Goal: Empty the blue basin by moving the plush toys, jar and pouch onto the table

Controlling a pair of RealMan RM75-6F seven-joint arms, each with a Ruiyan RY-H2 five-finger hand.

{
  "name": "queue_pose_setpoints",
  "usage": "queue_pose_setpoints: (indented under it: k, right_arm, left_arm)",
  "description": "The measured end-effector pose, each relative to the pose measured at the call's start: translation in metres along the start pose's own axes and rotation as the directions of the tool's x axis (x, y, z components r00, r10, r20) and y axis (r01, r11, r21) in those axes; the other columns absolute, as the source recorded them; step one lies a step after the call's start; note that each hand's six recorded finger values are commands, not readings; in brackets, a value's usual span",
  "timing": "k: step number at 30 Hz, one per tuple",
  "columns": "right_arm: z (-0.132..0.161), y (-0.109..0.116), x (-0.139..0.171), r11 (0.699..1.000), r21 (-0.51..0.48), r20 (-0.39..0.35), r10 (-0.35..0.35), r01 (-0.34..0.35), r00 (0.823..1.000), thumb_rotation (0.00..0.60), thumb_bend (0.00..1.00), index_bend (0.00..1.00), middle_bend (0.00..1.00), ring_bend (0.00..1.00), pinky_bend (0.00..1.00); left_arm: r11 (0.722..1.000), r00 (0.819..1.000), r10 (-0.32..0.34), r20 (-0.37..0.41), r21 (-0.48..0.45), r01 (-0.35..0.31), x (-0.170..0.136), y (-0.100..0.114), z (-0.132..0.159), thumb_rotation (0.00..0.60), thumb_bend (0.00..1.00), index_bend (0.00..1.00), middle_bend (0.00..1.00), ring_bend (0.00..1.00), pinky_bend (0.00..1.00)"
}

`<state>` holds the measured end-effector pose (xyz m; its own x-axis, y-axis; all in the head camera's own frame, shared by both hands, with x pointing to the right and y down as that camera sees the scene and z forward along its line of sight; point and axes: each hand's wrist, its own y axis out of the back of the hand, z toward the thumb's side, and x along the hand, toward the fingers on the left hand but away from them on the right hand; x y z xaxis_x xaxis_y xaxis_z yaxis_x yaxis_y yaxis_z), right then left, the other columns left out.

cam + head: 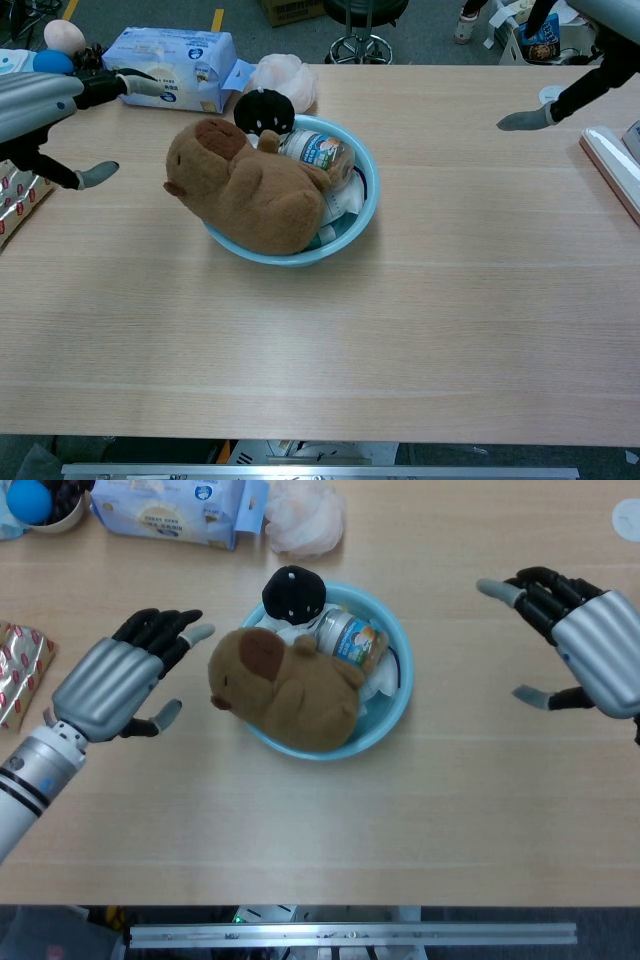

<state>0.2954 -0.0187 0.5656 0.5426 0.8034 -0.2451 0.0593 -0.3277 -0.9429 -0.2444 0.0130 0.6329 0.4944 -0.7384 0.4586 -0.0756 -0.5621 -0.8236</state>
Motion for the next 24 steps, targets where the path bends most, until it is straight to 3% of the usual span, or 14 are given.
queue_pose_setpoints:
  k: [10, 16, 24]
  right_arm:
    - [-0.014, 0.002, 0.018, 1.000, 0.001, 0.035, -0.005, 0.005, 0.999, 0.600, 0.04, 0.15, 0.25, 0.17, 0.37]
    - [-0.021, 0.001, 0.022, 1.000, -0.004, 0.055, -0.003, 0.003, 0.998, 0.600, 0.05, 0.15, 0.25, 0.17, 0.37]
    - [-0.027, -0.002, 0.025, 1.000, -0.009, 0.068, 0.004, -0.003, 0.998, 0.600, 0.05, 0.15, 0.25, 0.17, 0.37]
  left_arm:
    - [0.994, 0.992, -0.110, 0.055, 0.023, 0.109, 0.038, -0.007, 0.019, 0.600, 0.39, 0.00, 0.00, 0.00, 0.06]
    - [0.992, 0.990, -0.122, 0.073, 0.030, 0.120, 0.056, -0.006, 0.028, 0.600, 0.28, 0.00, 0.00, 0.00, 0.06]
    - [0.988, 0.985, -0.149, 0.092, 0.054, 0.145, 0.068, -0.013, 0.035, 0.600, 0.26, 0.00, 0.00, 0.00, 0.12]
